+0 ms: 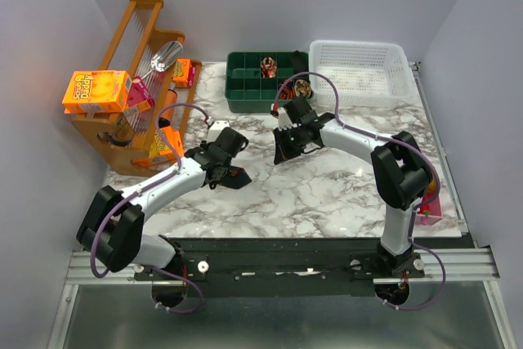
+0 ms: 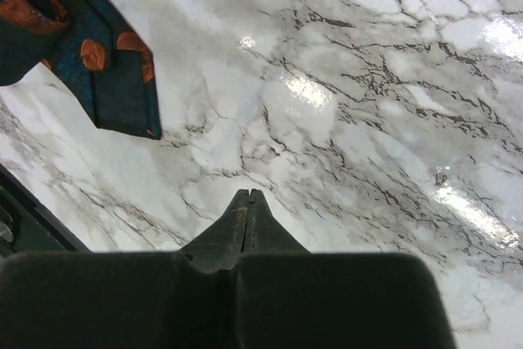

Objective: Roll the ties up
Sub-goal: Roll the tie at the center of the board.

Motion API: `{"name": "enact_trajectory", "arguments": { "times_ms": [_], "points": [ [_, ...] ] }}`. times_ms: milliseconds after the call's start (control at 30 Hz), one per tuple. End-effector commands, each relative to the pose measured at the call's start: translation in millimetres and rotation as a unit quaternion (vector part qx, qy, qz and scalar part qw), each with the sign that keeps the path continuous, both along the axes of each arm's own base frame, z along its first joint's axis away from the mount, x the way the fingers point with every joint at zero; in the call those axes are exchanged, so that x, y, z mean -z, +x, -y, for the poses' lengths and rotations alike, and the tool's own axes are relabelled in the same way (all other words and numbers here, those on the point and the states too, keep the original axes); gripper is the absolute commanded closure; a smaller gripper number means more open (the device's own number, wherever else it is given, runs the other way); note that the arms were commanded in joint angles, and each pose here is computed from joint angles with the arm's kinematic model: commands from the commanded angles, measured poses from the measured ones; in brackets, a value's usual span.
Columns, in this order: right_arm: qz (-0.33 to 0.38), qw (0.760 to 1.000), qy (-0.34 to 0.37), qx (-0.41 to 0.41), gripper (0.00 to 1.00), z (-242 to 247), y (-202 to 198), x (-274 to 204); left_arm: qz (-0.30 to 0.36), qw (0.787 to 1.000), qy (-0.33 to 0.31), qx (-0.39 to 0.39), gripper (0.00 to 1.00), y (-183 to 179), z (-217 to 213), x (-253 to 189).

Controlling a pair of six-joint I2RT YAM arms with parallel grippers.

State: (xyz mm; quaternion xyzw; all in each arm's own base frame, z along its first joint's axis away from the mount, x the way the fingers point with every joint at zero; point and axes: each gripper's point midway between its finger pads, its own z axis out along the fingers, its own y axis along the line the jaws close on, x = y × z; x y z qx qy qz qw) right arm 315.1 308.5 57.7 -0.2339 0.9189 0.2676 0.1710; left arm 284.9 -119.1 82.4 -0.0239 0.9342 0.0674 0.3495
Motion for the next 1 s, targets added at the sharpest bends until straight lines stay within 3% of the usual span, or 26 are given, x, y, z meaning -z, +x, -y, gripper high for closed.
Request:
{"name": "enact_trajectory", "arguments": {
  "times_ms": [0, 333, 433, 500, 967],
  "points": [
    [0.016, 1.0, 0.007, 0.006, 1.0, 0.6, 3.3, -10.4, 0.025, 0.998, 0.053, -0.023, 0.6, 2.7, -9.9, -9.5],
    [0.005, 1.0, 0.001, 0.003, 0.99, 3.5, -2.3, -1.0, 0.006, 0.986, 0.164, -0.028, 0.6, -7.1, 2.0, 3.8],
    [0.003, 1.0, -0.001, 0.007, 0.99, 5.4, -2.3, 1.8, 0.008, 0.983, 0.179, -0.027, 0.6, -6.9, 14.0, 3.4],
    [-0.002, 1.0, 0.001, 0.007, 0.99, 6.1, -3.3, 4.8, 0.011, 0.983, 0.178, -0.03, 0.69, -4.2, 23.5, 5.1],
    [-0.031, 0.999, 0.015, 0.017, 0.99, 10.6, -7.8, 22.7, -0.003, 0.974, 0.226, -0.003, 0.65, -16.7, 62.9, 24.0]
  ]
}}
